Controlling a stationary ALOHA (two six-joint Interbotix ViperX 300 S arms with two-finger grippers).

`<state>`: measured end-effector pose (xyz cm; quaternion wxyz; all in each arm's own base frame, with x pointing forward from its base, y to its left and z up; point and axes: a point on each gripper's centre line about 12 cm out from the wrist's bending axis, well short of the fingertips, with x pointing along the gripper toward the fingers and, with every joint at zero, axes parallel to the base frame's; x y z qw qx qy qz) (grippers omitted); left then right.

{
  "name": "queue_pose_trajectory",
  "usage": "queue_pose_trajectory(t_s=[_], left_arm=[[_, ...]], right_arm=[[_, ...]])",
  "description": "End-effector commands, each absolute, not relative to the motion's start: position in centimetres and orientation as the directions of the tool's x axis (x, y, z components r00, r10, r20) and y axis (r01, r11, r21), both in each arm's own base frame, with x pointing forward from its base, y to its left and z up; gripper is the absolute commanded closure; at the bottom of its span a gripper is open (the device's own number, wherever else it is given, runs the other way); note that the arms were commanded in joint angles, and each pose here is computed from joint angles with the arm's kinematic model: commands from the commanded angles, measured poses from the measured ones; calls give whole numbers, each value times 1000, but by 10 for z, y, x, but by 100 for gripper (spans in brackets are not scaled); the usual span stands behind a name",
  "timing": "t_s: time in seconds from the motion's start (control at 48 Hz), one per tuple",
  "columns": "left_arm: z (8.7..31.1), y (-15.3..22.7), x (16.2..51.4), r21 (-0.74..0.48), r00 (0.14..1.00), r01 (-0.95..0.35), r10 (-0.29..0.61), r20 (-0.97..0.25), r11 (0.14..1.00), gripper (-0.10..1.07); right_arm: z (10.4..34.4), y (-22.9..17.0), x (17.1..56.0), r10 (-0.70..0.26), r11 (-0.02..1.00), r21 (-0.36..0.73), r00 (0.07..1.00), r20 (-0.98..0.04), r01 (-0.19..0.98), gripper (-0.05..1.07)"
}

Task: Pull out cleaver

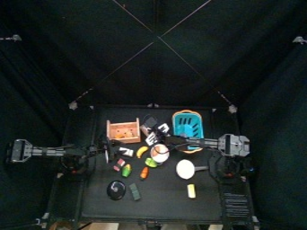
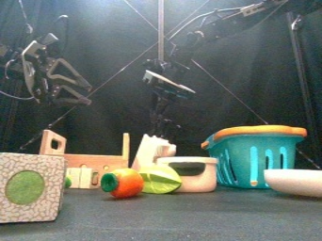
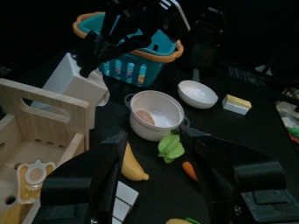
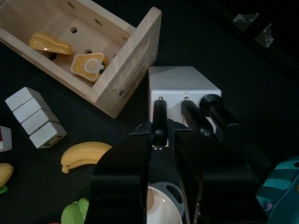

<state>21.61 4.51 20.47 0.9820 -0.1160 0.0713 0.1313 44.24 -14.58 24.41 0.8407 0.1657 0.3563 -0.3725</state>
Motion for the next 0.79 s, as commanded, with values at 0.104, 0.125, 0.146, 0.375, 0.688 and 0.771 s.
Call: queue_pose_trajectory(t_s=[0.104, 0.125, 0.146, 0.375, 0.688, 0.771], left_arm=[[212, 46, 219, -206, 958, -272, 245, -148, 940, 10], [212, 47, 219, -206, 958, -273, 246, -148, 940, 10], [212, 47, 219, -204, 958, -273, 246, -148, 940, 10], [212, 47, 219, -206, 958, -273, 246, -148, 940, 10], [210, 47, 219, -205, 957, -274, 246, -151, 940, 10], [210, 47, 218, -205, 957, -274, 246, -152, 940, 10]], right_arm=[[263, -140, 439, -515, 672, 24, 489, -704, 741, 45], [264, -138, 439, -514, 674, 24, 492, -703, 738, 45], [266, -138, 438, -515, 675, 25, 496, -700, 737, 45], [278, -131, 436, -513, 684, 38, 517, -685, 728, 45], [289, -126, 433, -521, 691, 31, 528, -671, 722, 45], [294, -124, 430, -526, 691, 26, 527, -667, 723, 45]])
